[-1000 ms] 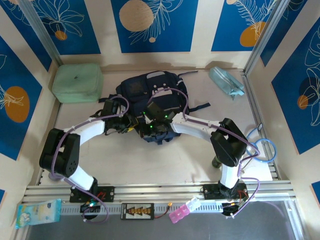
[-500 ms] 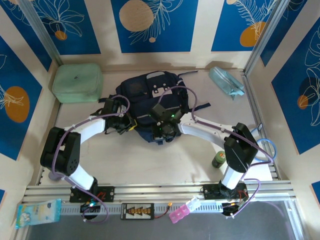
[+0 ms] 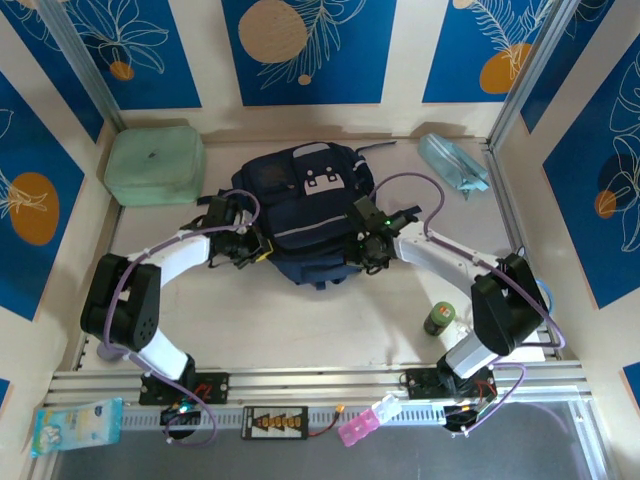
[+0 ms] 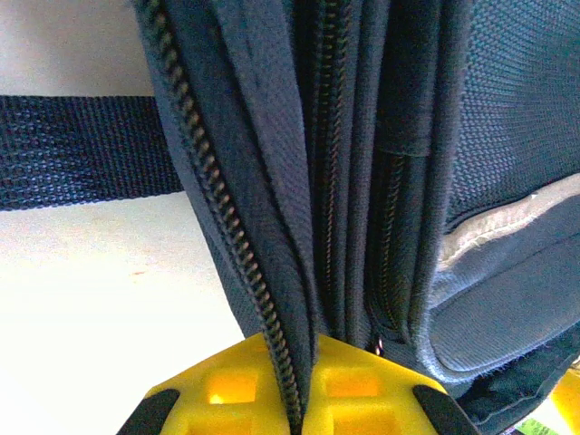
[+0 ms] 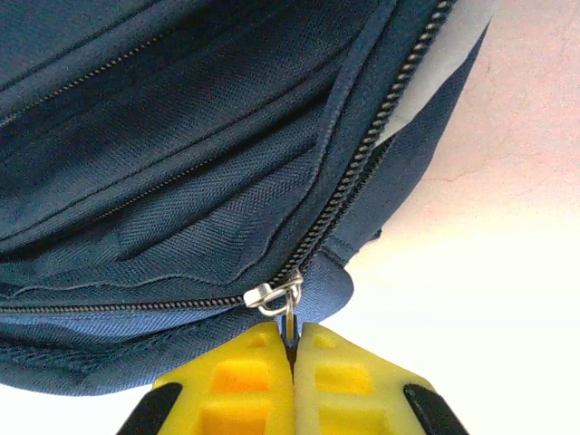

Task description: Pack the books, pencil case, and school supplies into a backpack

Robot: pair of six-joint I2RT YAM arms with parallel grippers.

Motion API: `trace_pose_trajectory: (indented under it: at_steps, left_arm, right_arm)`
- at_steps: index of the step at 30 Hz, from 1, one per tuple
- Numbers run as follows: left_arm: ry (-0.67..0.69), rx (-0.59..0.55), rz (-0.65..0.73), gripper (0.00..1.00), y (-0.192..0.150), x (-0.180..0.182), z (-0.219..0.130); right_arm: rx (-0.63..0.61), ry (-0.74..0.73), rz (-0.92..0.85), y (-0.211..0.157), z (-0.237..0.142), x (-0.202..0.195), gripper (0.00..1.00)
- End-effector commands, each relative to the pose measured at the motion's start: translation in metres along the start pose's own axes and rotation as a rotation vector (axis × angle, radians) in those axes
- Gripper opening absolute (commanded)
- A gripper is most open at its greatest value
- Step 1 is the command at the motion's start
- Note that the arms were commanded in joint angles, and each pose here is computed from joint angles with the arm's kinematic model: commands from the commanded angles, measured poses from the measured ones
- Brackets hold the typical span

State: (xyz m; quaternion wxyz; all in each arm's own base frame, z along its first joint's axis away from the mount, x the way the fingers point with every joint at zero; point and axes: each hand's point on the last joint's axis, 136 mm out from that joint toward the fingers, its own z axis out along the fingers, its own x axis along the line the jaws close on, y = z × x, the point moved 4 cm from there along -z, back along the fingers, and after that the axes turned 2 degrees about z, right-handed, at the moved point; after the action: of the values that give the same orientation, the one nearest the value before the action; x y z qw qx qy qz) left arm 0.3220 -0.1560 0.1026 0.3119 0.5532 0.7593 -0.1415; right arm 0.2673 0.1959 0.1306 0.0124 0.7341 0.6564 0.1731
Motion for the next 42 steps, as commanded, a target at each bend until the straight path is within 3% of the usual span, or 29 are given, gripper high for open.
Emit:
trace_pose_trajectory:
  at_steps: [1,6,11,16,21,31,34,42]
  left_arm:
    - [0.015,-0.022,0.052,0.00,0.022,-0.005,-0.007]
    - [0.118,-0.004,0.168,0.07,0.046,-0.011,-0.007]
    - [0.248,-0.039,0.151,0.28,0.065,0.000,-0.018]
    - [0.294,-0.137,0.132,0.53,0.070,-0.006,-0.052]
    - [0.377,-0.170,0.069,0.67,0.057,0.002,-0.079]
    - [0.243,-0.172,-0.166,0.65,0.010,0.001,-0.094]
    - [0.155,-0.164,-0.179,0.63,0.002,-0.008,-0.085]
    - [0.108,-0.071,-0.171,0.54,-0.008,-0.018,-0.049]
  right_arm:
    - [0.037,0.016,-0.022,-0.017,-0.002,-0.005,0.00]
    - [0.105,0.182,-0.127,-0.051,0.005,0.025,0.00]
    - [0.149,0.359,-0.241,-0.076,0.007,0.074,0.00]
    - [0.134,0.410,-0.285,-0.072,0.012,0.116,0.00]
    - [0.106,0.460,-0.309,-0.054,0.017,0.155,0.00]
    - [0.105,0.533,-0.316,-0.051,0.028,0.179,0.00]
    - [0.120,0.542,-0.291,-0.054,0.033,0.176,0.00]
    - [0.132,0.541,-0.267,-0.058,0.036,0.173,0.00]
